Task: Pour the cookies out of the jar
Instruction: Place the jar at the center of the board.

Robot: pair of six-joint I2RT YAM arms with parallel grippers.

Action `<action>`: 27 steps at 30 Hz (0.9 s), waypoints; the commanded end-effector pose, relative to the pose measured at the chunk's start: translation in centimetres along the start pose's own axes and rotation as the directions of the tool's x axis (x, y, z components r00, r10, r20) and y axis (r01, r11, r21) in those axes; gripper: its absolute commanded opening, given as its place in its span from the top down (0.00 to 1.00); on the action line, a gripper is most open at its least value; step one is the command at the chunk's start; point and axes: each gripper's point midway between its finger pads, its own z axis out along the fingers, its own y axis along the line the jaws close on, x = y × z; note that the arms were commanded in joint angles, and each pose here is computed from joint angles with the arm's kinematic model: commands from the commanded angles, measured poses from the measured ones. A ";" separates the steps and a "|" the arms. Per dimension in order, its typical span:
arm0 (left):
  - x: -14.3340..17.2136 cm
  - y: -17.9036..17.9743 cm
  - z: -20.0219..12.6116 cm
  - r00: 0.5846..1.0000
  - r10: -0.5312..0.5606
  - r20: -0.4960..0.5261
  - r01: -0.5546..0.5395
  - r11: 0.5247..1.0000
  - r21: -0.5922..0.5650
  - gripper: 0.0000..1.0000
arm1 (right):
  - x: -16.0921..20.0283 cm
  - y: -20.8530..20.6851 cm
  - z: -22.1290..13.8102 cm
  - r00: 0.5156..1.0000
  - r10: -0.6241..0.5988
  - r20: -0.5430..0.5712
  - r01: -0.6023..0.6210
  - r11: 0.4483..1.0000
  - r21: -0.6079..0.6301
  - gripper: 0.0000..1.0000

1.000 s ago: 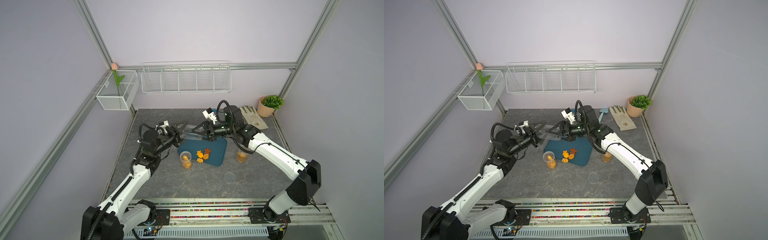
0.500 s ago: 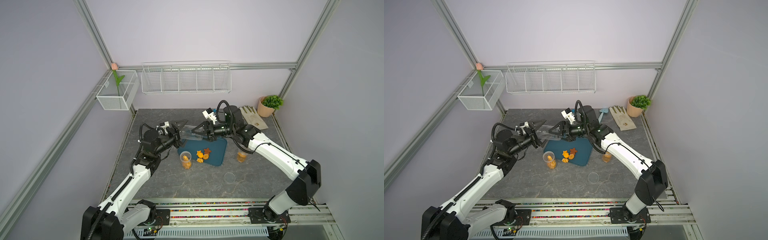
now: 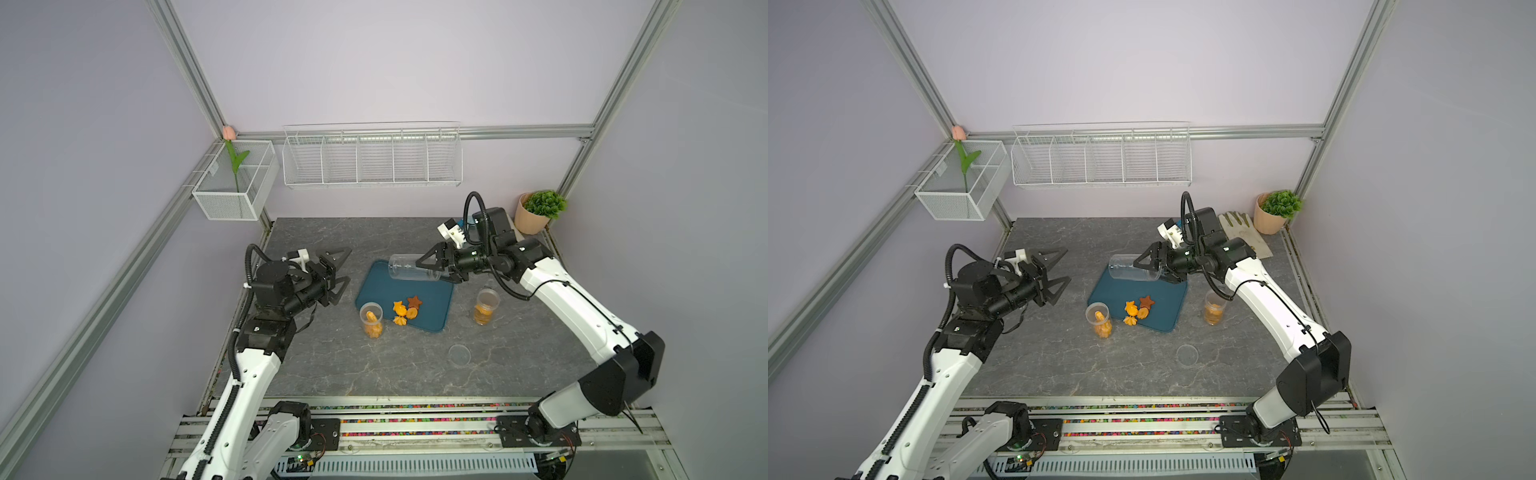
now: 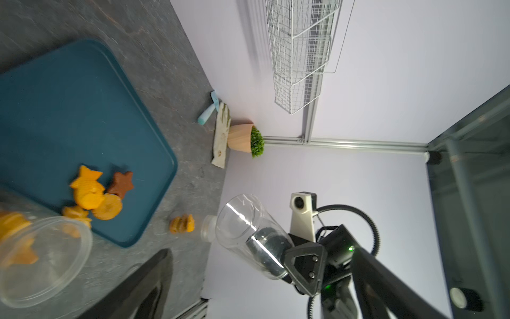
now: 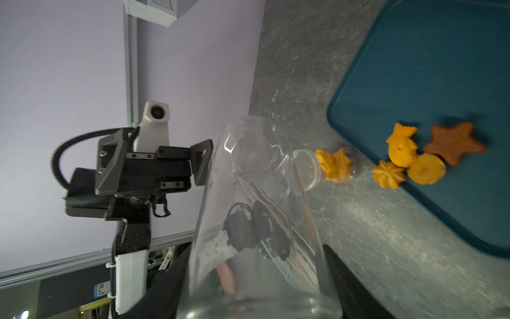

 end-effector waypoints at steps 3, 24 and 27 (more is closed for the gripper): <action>1.3 2.1 -1.7 0.988 0.143 -0.050 -0.150 0.977 -0.153 0.00 | 5.1 -1.8 -3.7 0.992 -0.050 -0.114 0.070 0.980 0.188 0.32; 2.3 6.2 -3.9 0.954 0.263 -0.144 -0.298 0.888 -0.349 0.00 | 9.4 -3.5 -10.0 0.954 -0.116 -0.276 0.259 0.782 0.566 0.31; 2.4 6.6 -3.8 0.954 0.261 -0.148 -0.298 0.885 -0.358 0.00 | 9.9 -3.8 -9.1 0.941 -0.119 -0.318 0.295 0.751 0.591 0.31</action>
